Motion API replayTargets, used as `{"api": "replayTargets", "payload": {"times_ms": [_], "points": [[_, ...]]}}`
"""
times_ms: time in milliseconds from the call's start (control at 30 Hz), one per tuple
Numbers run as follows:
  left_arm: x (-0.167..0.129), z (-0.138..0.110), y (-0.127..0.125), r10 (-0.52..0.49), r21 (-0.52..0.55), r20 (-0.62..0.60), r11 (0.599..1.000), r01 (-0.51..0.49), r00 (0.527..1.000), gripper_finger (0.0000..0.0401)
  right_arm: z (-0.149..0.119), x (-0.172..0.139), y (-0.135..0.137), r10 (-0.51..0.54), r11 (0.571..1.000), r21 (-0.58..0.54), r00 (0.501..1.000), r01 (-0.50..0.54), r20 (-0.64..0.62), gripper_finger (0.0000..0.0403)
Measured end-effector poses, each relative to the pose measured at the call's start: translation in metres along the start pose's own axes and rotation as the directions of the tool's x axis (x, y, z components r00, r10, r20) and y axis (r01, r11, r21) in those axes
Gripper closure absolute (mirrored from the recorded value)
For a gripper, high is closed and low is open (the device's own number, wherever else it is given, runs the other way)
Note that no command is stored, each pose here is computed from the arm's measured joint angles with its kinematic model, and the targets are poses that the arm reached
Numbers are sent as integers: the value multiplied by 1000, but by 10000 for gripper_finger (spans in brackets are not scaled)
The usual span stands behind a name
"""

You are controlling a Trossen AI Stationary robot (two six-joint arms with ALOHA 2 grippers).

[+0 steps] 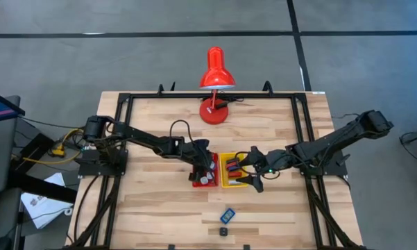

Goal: Pick & Place Office items
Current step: Put the purple charger adaptor into the red bin

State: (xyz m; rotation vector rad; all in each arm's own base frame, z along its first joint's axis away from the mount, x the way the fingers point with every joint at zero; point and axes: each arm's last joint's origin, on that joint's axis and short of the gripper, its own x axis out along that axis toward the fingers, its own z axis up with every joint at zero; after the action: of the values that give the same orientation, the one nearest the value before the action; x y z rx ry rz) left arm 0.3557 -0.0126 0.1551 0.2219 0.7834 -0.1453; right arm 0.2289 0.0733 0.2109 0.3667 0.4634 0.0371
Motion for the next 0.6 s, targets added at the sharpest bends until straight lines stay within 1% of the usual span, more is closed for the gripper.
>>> {"api": "replayTargets", "payload": {"times_ms": [267,600], "points": [[8,-5,-1,-6,-1,-26,1000,6,1000,270,0,0,0,0,1000,0,1000,0,-1,81],[7,-8,-2,-12,-2,-56,1000,12,998,270,0,0,0,0,1000,0,1000,0,-1,81]]}}
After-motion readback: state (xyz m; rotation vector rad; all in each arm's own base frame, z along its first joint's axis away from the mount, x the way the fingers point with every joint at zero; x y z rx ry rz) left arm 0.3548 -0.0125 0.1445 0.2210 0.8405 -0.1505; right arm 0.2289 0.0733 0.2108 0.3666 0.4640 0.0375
